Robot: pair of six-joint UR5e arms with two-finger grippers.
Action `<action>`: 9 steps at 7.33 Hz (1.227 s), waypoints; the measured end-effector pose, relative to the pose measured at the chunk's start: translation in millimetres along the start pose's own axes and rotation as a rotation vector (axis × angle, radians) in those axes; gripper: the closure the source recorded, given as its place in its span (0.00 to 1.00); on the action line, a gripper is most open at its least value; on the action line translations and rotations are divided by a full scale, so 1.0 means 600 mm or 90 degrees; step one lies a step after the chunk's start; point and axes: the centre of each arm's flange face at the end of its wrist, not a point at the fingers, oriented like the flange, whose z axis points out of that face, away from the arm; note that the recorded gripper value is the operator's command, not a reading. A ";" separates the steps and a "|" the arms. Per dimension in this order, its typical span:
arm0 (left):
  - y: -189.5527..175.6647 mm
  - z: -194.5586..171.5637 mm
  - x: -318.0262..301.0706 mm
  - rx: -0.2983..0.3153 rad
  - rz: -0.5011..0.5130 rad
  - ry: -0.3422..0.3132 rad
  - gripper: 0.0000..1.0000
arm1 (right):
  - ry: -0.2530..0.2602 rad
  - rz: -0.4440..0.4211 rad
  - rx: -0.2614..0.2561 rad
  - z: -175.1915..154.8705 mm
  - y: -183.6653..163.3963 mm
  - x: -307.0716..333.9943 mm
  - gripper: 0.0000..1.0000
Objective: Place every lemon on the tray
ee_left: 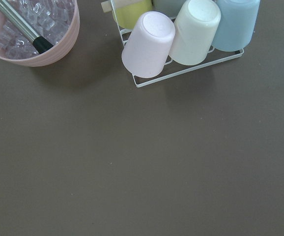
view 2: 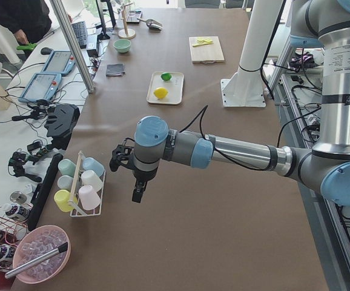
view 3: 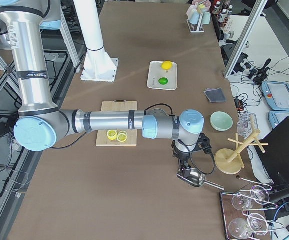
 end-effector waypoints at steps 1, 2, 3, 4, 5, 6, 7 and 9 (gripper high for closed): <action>0.022 0.011 -0.009 -0.010 -0.008 0.001 0.02 | 0.003 0.001 -0.009 0.011 0.006 -0.009 0.00; 0.041 0.019 -0.016 -0.019 -0.016 0.001 0.02 | 0.010 0.000 -0.022 0.025 0.012 -0.015 0.00; 0.055 0.025 -0.020 -0.025 -0.022 0.001 0.02 | 0.015 -0.001 -0.031 0.035 0.017 -0.018 0.00; 0.061 0.028 -0.023 -0.029 -0.026 0.001 0.02 | 0.017 -0.001 -0.034 0.039 0.019 -0.019 0.00; 0.063 0.029 -0.024 -0.030 -0.028 0.001 0.02 | 0.021 -0.003 -0.035 0.039 0.019 -0.019 0.00; 0.063 0.028 -0.024 -0.030 -0.031 0.001 0.02 | 0.031 -0.004 -0.036 0.038 0.019 -0.018 0.00; 0.062 0.028 -0.023 -0.030 -0.035 0.001 0.02 | 0.041 -0.006 -0.037 0.036 0.019 -0.017 0.00; 0.059 0.027 -0.023 -0.030 -0.038 0.001 0.02 | 0.049 -0.008 -0.037 0.035 0.020 -0.015 0.00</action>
